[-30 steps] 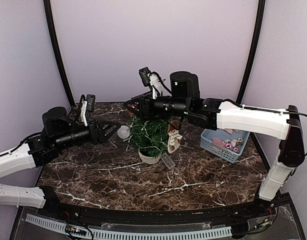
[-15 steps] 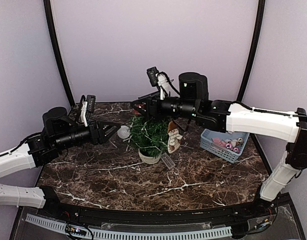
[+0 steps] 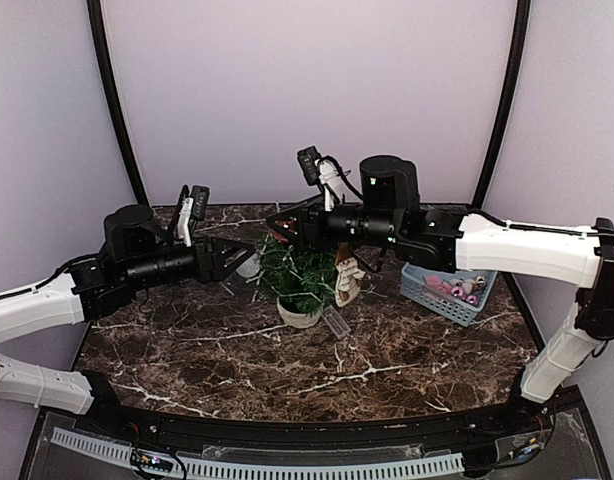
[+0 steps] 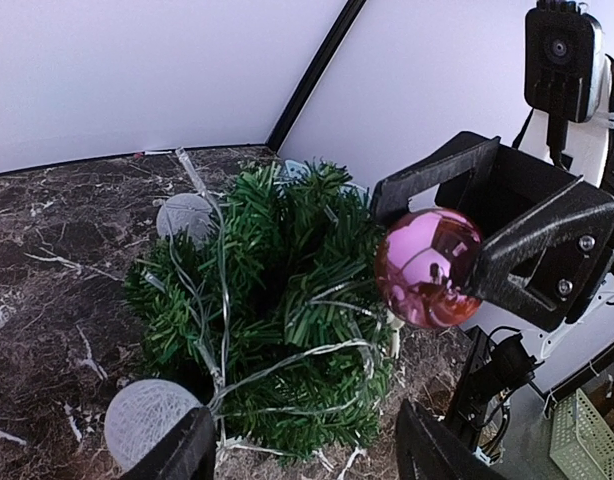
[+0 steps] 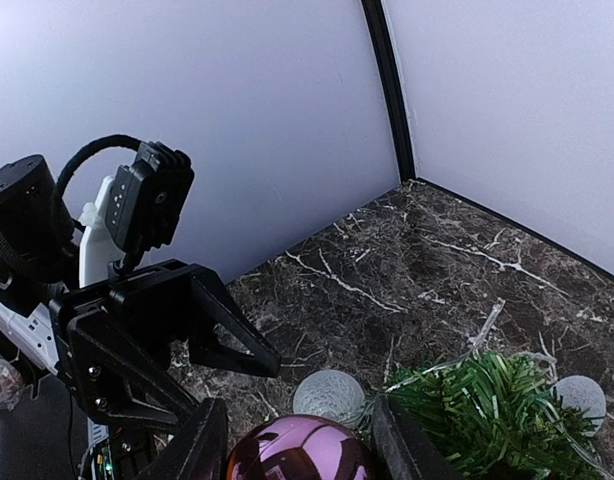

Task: Decorate the small christmas tree
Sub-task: Hang the ornament ball on the branch.

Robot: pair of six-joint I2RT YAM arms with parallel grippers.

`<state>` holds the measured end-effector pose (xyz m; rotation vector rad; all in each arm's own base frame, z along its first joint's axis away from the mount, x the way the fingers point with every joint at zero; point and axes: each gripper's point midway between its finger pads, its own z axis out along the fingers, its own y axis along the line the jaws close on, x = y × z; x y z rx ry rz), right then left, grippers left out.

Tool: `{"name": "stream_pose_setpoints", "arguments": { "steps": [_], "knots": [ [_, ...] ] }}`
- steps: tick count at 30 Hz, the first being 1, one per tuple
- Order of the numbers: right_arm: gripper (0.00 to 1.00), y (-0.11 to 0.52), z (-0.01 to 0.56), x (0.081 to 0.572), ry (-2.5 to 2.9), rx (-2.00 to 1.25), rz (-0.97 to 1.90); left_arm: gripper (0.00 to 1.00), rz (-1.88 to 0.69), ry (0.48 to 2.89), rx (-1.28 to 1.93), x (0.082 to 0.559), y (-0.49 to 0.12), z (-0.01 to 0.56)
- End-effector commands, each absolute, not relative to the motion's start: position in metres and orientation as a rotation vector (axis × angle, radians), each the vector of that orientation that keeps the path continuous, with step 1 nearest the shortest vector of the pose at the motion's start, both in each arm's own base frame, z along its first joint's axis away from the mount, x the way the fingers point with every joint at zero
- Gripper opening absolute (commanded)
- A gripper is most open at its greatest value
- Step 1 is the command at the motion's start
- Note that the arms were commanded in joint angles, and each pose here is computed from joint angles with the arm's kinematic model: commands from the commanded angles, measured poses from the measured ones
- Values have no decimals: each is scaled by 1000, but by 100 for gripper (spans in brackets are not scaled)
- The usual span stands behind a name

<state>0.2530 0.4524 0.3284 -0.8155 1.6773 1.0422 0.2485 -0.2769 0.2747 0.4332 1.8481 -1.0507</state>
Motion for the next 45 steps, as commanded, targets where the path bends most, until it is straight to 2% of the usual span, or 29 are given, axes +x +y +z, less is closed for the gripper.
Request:
{"name": "stream_pose_setpoints", "arguments": {
  "steps": [1,10,45],
  "knots": [
    [42,442,351,252,1622,-758,1060,64,-1090,1764,473,253,-289,303],
    [42,440,348,252,1626,-752,1059,64,-1108,1756,431,270,-300,314],
    [42,443,343,251,1624,-737,1100,55,-1020,1919,382,294,-309,259]
  ]
}}
